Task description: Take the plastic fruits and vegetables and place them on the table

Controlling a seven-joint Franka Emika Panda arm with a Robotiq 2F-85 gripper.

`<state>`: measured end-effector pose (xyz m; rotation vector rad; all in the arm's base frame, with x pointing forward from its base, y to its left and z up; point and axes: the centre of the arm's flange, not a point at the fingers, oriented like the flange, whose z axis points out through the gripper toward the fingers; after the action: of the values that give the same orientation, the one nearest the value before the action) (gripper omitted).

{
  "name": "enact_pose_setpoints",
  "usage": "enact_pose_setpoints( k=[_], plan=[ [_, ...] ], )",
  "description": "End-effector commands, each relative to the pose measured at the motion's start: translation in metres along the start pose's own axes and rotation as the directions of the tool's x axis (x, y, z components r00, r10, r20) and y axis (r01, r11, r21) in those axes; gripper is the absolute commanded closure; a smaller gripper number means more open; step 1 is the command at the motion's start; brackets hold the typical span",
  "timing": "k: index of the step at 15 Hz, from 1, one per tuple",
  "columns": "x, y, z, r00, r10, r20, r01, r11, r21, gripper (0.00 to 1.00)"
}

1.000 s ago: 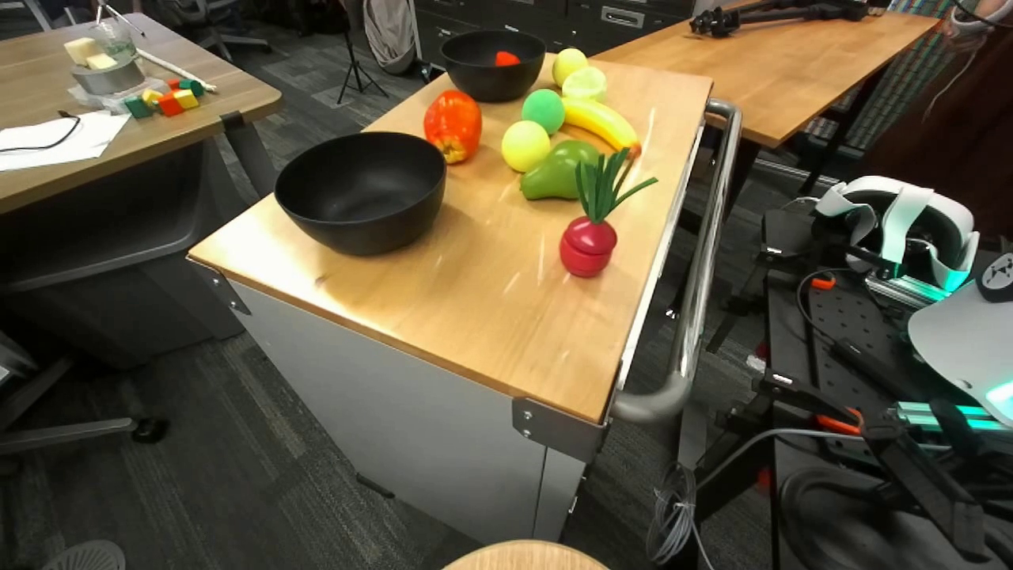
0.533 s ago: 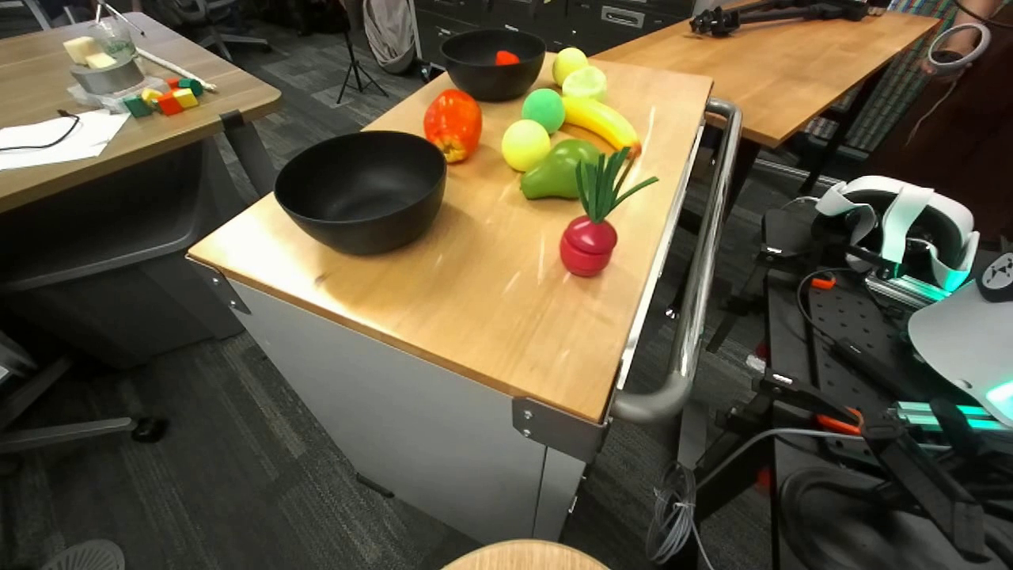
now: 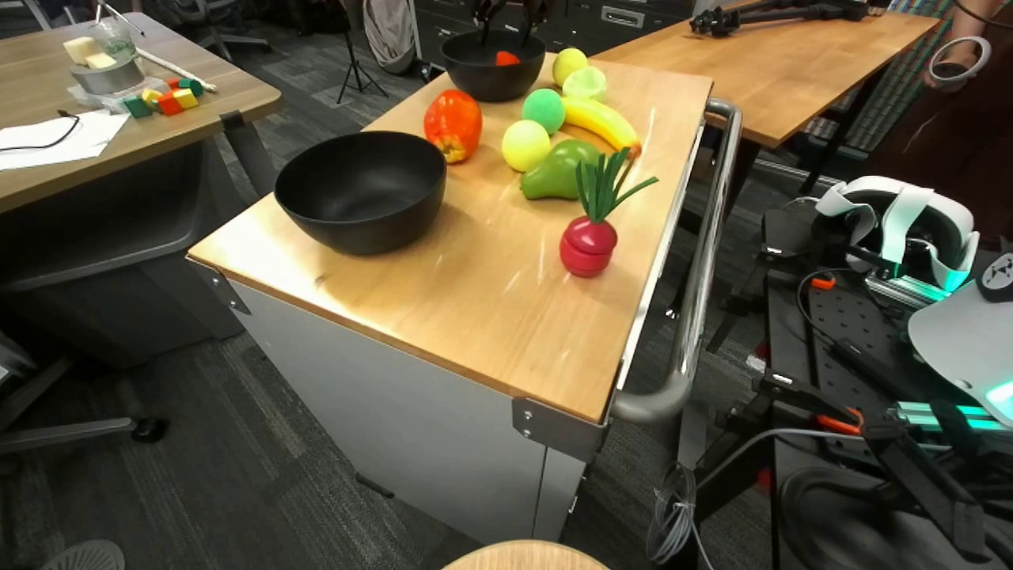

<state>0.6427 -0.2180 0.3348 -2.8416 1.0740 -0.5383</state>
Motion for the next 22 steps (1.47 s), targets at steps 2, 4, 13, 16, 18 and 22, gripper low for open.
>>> enact_pose_setpoints(
  k=[2, 4, 13, 16, 18, 22],
  plan=[
    [0.015, -0.005, 0.015, 0.999, -0.037, -0.004, 0.037, 0.998, -0.052, 0.26],
    [0.015, -0.005, 0.025, 0.999, -0.053, -0.005, 0.053, 0.996, -0.073, 0.32],
    [0.002, -0.005, 0.030, 0.997, -0.077, -0.001, 0.076, 0.993, -0.088, 0.75],
    [-0.010, -0.001, 0.009, 0.999, -0.034, 0.018, 0.035, 0.999, -0.024, 0.75],
    [-0.024, 0.002, -0.013, 1.000, 0.003, 0.029, -0.005, 0.998, 0.063, 0.75],
    [-0.049, 0.020, -0.075, 0.999, 0.033, 0.041, -0.043, 0.966, 0.255, 0.75]
  ],
)
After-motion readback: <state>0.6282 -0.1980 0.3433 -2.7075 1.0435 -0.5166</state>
